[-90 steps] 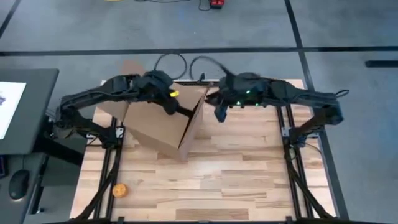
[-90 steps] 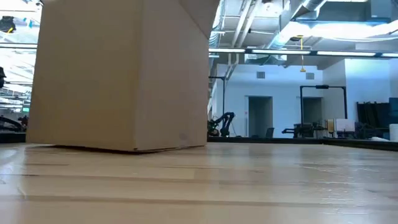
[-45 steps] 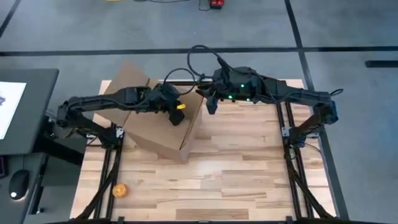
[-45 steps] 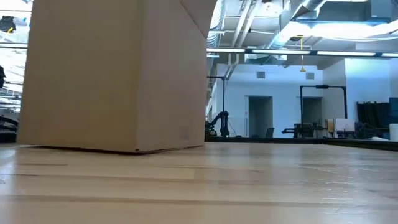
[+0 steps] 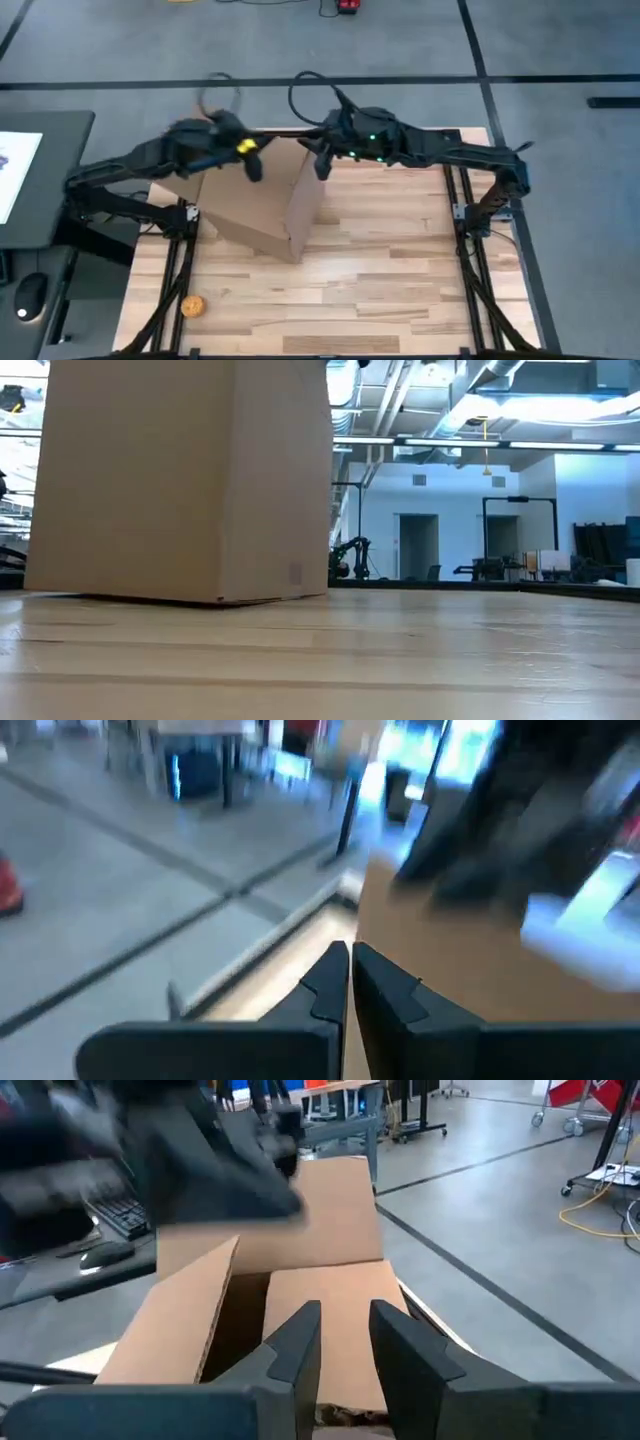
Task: Wrap mug
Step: Close the box
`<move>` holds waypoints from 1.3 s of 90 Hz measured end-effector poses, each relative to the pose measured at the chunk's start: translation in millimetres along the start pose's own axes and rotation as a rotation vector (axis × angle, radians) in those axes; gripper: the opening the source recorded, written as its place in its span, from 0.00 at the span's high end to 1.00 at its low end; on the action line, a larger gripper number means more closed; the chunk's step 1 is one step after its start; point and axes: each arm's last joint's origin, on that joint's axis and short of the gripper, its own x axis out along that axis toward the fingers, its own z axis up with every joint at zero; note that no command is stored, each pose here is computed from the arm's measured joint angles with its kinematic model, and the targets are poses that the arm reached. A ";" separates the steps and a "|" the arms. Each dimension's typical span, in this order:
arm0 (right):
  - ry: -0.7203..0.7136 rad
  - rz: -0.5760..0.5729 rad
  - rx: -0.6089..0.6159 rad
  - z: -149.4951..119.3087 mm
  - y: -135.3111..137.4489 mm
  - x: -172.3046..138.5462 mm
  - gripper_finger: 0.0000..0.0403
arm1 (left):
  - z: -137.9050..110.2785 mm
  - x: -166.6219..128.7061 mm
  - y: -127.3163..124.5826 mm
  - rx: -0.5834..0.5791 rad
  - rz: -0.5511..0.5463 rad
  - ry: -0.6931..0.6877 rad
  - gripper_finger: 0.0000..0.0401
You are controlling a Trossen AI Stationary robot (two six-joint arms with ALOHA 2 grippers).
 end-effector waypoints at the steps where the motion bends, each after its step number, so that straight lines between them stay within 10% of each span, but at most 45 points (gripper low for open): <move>1: 0.000 0.000 0.000 -0.2 -0.4 0.6 0.80 | 1.9 -2.1 0.4 -0.006 -0.002 -0.015 1.00; 39: 0.255 -0.017 -0.027 -56.5 -9.1 53.6 0.80 | 31.8 -105.1 40.1 -0.342 0.105 -0.199 1.00; 60: 0.279 -0.014 -0.058 -58.1 -8.3 52.1 0.80 | 1.7 -111.5 53.5 -0.367 0.319 -0.006 1.00; 88: 0.340 -0.020 -0.069 -52.3 -11.0 33.0 0.80 | -40.7 -68.1 48.4 -0.122 0.627 0.402 1.00; 117: 0.420 -0.031 -0.086 -58.6 -13.5 28.6 0.80 | -29.5 -6.1 7.6 0.055 0.224 0.428 1.00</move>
